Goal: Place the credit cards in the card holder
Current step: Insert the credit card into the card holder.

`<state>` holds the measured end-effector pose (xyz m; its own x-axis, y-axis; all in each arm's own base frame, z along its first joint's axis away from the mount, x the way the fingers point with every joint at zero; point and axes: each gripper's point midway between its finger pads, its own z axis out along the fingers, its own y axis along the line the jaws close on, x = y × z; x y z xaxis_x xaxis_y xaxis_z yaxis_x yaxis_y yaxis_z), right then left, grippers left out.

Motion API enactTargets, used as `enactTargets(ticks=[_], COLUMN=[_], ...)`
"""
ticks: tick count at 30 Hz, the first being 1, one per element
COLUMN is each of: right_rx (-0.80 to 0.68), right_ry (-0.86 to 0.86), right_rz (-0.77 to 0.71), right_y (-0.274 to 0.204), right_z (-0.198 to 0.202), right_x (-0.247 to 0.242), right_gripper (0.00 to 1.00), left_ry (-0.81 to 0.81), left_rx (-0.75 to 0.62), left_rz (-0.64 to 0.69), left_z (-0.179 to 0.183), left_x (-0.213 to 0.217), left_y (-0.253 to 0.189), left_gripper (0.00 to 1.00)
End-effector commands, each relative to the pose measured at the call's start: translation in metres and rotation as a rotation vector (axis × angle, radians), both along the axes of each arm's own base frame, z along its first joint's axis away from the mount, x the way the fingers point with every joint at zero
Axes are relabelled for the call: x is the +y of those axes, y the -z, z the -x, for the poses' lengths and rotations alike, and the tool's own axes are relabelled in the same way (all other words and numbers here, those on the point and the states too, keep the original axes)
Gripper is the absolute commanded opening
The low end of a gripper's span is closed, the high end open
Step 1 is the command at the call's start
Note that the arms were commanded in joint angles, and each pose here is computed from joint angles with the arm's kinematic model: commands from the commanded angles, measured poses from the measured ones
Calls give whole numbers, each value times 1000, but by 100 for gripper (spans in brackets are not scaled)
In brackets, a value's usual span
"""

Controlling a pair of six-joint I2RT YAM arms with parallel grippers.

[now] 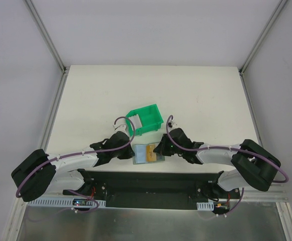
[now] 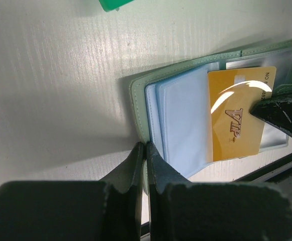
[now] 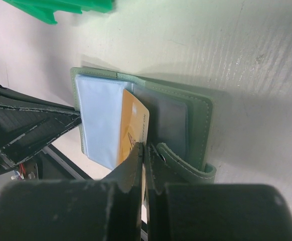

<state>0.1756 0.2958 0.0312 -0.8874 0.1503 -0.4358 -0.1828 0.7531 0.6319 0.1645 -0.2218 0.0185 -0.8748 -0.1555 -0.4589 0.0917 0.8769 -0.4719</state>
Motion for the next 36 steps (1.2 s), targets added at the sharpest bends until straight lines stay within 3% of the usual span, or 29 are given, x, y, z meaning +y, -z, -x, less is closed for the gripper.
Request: enactTargets(ticks=[1, 20, 30, 36], right_rx=[61, 74, 18, 38], right_ry=[-38, -110, -98, -138], right_rz=[69, 4, 40, 35], right_y=[15, 9, -2, -4], right_z=[16, 11, 7, 11], right_x=[-9, 26, 14, 20], right_gripper=[0, 1, 34, 35], left_ry=[-20, -7, -9, -1], left_rx=[14, 14, 3, -1], left_rz=[-11, 7, 8, 13], left_z=[1, 2, 2, 1], left_x=[3, -1, 1, -1], left_y=[6, 2, 1, -1], left_gripper=[0, 0, 0, 0])
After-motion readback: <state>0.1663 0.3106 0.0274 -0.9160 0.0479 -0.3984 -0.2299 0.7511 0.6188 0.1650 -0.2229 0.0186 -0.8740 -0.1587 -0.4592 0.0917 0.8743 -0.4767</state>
